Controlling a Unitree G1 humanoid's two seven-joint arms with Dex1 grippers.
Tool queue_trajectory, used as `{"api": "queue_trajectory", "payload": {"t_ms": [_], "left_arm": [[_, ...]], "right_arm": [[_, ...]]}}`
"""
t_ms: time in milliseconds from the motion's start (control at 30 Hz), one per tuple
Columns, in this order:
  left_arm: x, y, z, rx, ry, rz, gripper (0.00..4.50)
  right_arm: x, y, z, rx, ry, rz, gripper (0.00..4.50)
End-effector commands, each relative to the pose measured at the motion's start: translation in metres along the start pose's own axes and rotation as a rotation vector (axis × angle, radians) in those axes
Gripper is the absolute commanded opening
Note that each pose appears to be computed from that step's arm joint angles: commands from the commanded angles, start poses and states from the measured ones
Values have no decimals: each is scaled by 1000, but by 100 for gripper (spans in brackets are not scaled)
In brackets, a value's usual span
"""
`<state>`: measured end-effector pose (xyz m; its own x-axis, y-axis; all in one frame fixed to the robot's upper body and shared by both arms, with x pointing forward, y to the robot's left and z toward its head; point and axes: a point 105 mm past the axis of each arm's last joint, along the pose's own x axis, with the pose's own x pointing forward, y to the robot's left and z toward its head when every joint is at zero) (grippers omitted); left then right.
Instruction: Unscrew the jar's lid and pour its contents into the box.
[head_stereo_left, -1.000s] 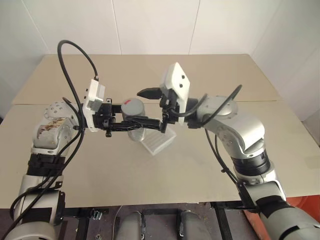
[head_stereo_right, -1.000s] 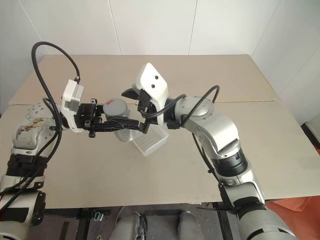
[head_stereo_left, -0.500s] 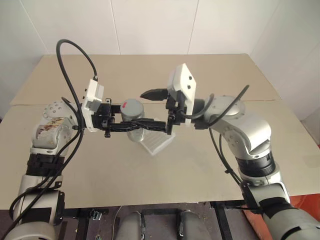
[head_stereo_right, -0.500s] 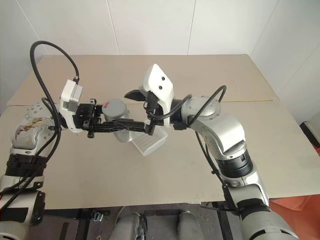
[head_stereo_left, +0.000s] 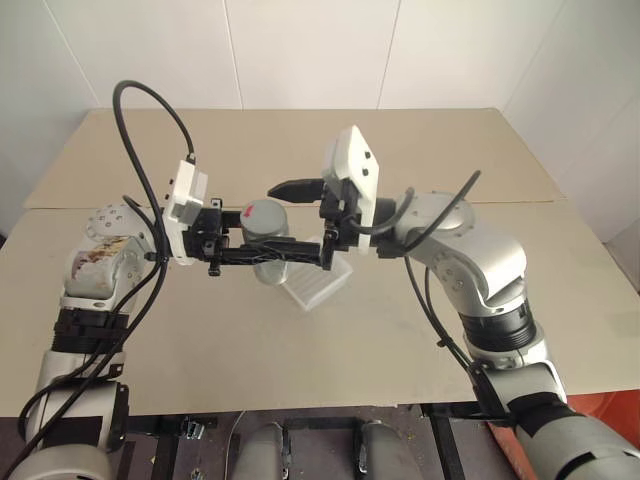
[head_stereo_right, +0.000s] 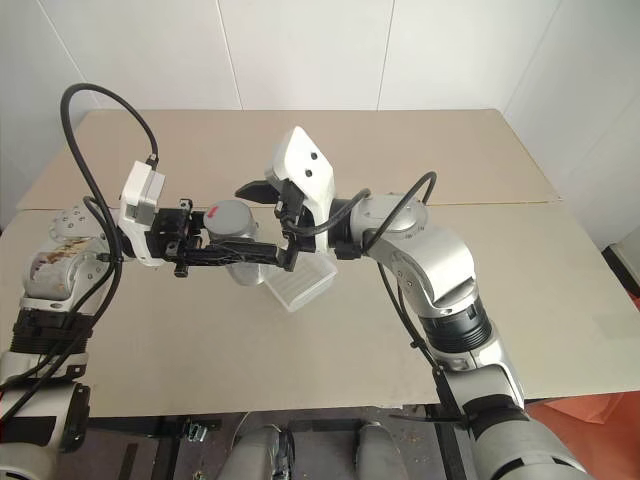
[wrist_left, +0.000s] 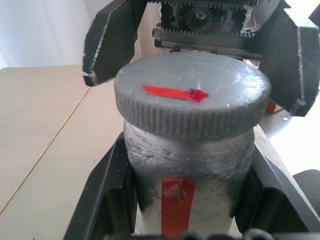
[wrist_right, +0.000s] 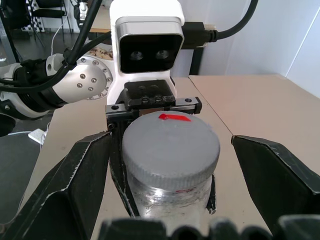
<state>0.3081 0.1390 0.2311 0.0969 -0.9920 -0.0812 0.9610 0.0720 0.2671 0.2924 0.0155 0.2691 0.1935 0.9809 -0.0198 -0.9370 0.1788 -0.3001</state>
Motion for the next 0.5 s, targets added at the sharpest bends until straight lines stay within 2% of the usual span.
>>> {"api": "queue_trajectory", "payload": {"t_ms": [33, 100, 133, 333, 400, 500], "left_arm": [[-3, -2, 12, 67, -3, 2, 203], [-3, -2, 11, 70, 2, 3, 203], [-2, -3, 11, 70, 3, 2, 203], [-2, -3, 9, 71, 10, 5, 203], [-3, -2, 9, 69, 10, 12, 203], [-7, 0, 8, 64, 11, 43, 203]], "right_arm": [[2, 2, 17, -30, -45, 15, 350], [2, 2, 18, -23, -47, 18, 287], [2, 1, 17, -19, -44, 17, 277], [-3, -7, 26, 27, -88, -18, 277], [-11, -21, 34, 84, -128, -83, 277], [-34, -45, 32, 61, -112, -239, 277]]}}
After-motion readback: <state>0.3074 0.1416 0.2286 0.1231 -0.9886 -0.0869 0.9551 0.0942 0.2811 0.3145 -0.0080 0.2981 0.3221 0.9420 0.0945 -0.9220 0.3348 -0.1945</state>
